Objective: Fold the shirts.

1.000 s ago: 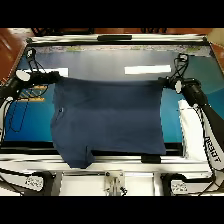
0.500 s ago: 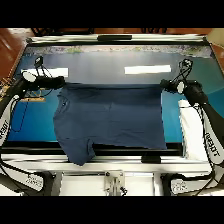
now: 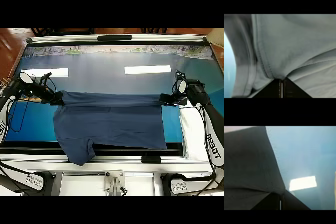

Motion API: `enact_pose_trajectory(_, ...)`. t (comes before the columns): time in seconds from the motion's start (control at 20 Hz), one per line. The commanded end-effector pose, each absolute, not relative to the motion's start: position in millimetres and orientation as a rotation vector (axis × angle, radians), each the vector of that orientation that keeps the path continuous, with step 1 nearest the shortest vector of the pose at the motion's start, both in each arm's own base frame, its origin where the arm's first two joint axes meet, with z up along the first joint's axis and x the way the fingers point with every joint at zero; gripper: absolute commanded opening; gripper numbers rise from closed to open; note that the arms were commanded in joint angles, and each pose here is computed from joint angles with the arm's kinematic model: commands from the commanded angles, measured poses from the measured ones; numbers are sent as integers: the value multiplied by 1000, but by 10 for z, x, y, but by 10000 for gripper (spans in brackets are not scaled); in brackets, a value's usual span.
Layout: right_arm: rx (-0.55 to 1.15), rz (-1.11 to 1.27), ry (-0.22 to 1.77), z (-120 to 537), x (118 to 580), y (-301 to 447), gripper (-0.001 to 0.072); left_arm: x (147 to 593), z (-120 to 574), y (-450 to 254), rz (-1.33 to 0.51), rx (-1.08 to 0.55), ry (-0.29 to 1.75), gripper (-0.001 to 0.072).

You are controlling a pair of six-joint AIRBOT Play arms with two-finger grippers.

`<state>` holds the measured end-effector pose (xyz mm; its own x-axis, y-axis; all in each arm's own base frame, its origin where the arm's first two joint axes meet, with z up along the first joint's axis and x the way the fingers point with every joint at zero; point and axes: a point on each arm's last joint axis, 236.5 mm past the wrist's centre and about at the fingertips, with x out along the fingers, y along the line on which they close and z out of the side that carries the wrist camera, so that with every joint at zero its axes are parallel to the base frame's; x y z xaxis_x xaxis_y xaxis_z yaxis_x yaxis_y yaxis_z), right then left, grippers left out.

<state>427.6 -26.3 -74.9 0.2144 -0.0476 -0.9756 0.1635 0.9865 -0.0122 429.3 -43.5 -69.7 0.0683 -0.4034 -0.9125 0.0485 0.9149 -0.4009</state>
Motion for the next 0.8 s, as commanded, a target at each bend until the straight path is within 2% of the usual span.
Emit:
enact_pose_trajectory(0.0,114,-140,1489,-860,3970,-204,78,4088,-774,-429,-327,-333,1558,39)
enact_pose_trajectory(0.25,168,-125,1540,-911,3874,-93,78,4060,-791,-446,-317,-348,1577,40)
enact_pose_trajectory(0.3,178,-120,1549,-911,3854,-69,101,4052,-788,-447,-299,-368,1585,45)
enact_pose_trajectory(0.35,185,-115,1556,-901,3839,-49,267,4014,-773,-455,-301,-373,1603,206)
enact_pose_trajectory(0.4,171,-98,1572,-875,3800,-41,484,3947,-733,-459,-313,-375,1633,557)
enact_pose_trajectory(0.45,139,-78,1598,-810,3731,-55,508,3874,-662,-444,-328,-380,1667,663)
enact_pose_trajectory(0.55,68,-90,1626,-602,3599,-206,508,3772,-465,-346,-346,-396,1711,651)
enact_pose_trajectory(0.6,34,-109,1636,-471,3506,-332,508,3702,-341,-271,-350,-406,1725,502)
enact_pose_trajectory(0.65,29,-115,1670,-370,3366,-444,509,3616,-234,-177,-336,-424,1731,406)
enact_pose_trajectory(0.75,139,-119,1736,-230,3069,-586,508,3348,-125,-62,-320,-465,1731,406)
